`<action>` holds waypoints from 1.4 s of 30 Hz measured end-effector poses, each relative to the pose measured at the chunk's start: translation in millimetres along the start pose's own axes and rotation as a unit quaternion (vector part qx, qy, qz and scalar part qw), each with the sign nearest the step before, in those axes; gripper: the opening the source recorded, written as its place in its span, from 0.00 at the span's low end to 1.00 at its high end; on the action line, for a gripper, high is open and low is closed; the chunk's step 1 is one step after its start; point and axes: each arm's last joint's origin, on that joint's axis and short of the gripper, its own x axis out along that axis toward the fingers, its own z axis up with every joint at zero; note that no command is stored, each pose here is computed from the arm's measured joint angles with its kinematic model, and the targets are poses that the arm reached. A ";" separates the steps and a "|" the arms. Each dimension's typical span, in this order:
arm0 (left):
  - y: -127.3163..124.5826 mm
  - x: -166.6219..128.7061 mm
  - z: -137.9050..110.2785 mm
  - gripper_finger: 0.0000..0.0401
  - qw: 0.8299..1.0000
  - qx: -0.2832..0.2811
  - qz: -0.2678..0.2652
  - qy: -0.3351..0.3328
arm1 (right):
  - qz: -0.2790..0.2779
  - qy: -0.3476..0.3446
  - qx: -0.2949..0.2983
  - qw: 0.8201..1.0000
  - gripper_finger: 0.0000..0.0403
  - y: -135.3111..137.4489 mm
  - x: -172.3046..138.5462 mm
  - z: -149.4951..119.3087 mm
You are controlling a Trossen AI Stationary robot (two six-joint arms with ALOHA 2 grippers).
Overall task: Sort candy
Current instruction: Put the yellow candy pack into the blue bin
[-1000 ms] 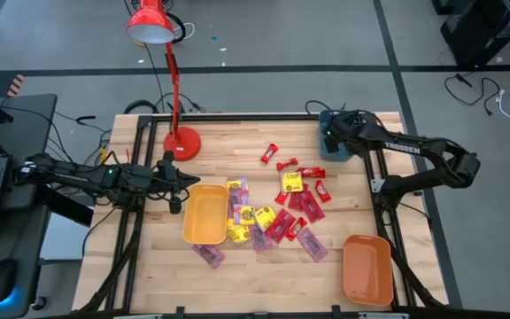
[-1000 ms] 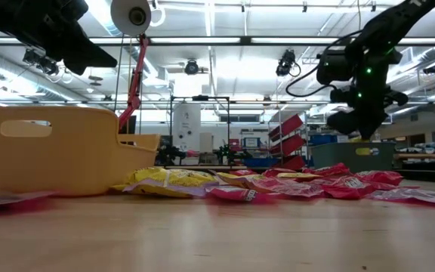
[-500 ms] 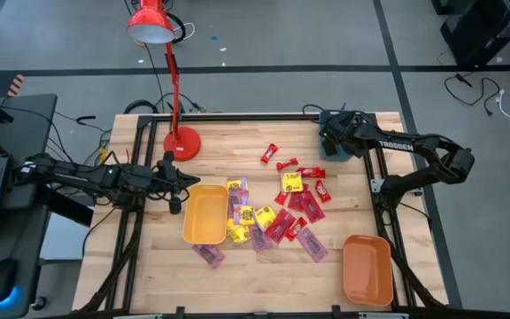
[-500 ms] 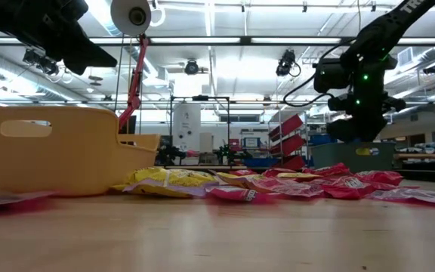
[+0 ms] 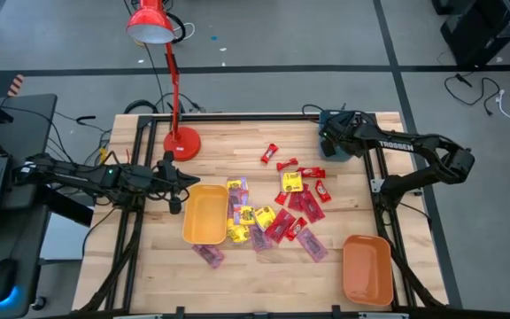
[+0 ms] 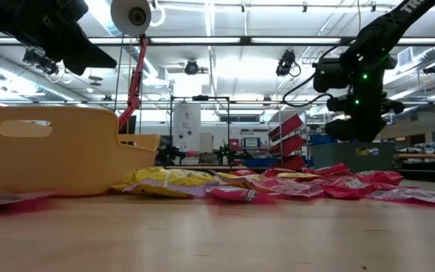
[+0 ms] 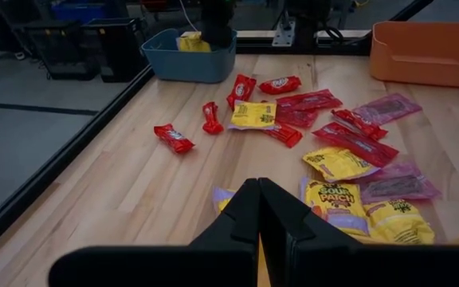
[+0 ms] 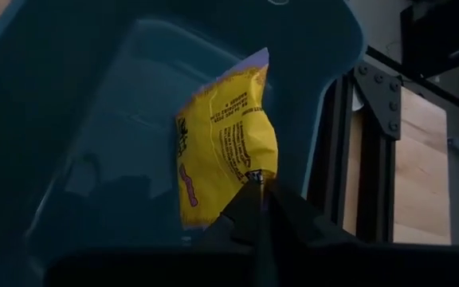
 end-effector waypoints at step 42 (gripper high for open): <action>0.0 0.0 0.1 0.02 1.000 0.002 0.000 -0.001 | 0.133 -0.123 0.042 0.983 0.13 23.4 -15.2 24.7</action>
